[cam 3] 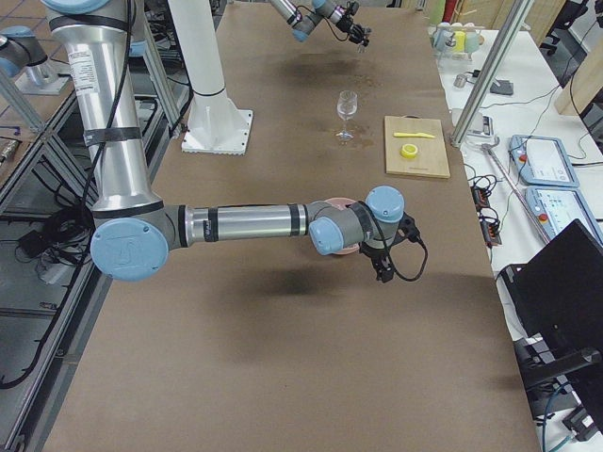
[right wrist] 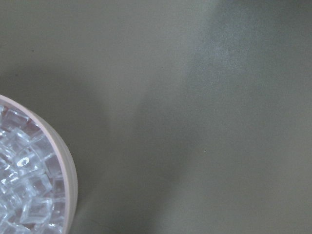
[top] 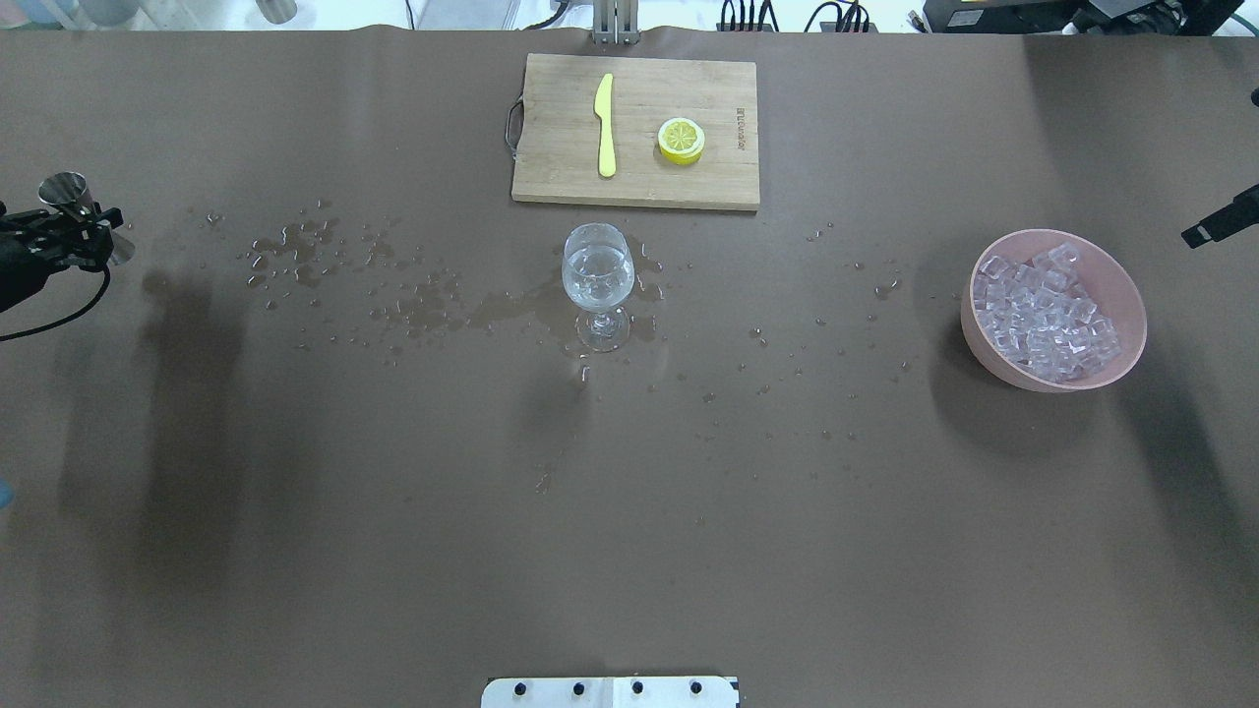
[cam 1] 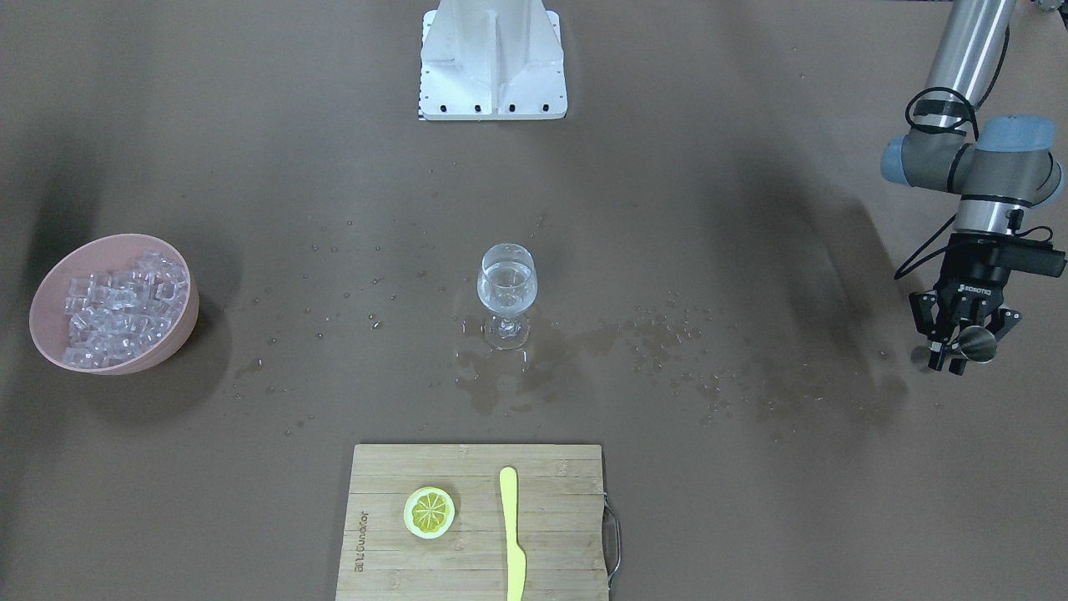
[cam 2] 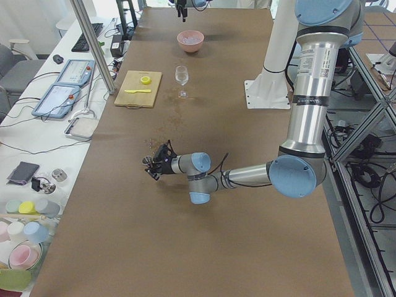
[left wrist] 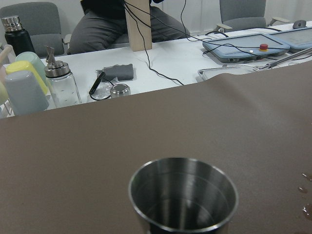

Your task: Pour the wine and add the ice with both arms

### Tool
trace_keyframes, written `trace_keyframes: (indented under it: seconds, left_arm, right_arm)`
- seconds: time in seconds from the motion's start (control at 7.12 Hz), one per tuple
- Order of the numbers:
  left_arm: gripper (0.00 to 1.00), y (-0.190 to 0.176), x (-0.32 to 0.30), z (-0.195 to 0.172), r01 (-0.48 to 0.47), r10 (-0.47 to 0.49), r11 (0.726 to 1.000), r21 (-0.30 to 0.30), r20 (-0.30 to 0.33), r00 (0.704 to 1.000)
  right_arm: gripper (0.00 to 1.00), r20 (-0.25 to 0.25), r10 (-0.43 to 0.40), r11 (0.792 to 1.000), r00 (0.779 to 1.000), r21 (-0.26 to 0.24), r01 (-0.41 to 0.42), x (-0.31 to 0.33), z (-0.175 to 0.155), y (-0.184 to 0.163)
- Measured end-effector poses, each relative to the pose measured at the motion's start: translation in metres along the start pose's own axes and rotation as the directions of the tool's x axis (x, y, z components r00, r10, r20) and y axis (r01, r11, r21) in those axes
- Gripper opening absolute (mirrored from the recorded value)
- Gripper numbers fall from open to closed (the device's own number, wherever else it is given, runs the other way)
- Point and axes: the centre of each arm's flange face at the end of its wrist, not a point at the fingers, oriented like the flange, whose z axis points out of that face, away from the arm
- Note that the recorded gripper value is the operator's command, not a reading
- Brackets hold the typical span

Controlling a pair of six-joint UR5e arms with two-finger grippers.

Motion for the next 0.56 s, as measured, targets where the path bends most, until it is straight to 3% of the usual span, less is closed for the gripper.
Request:
trace_keyframes:
  seconds: [0.56]
  left_arm:
    - [0.0,0.0046,-0.0066,-0.0009,0.031,-0.032,0.999,0.037,0.025,0.999]
  right_arm:
    - [1.0,0.002,-0.003,1.0,1.0,0.001,0.003,-0.0017,-0.0003,-0.0011]
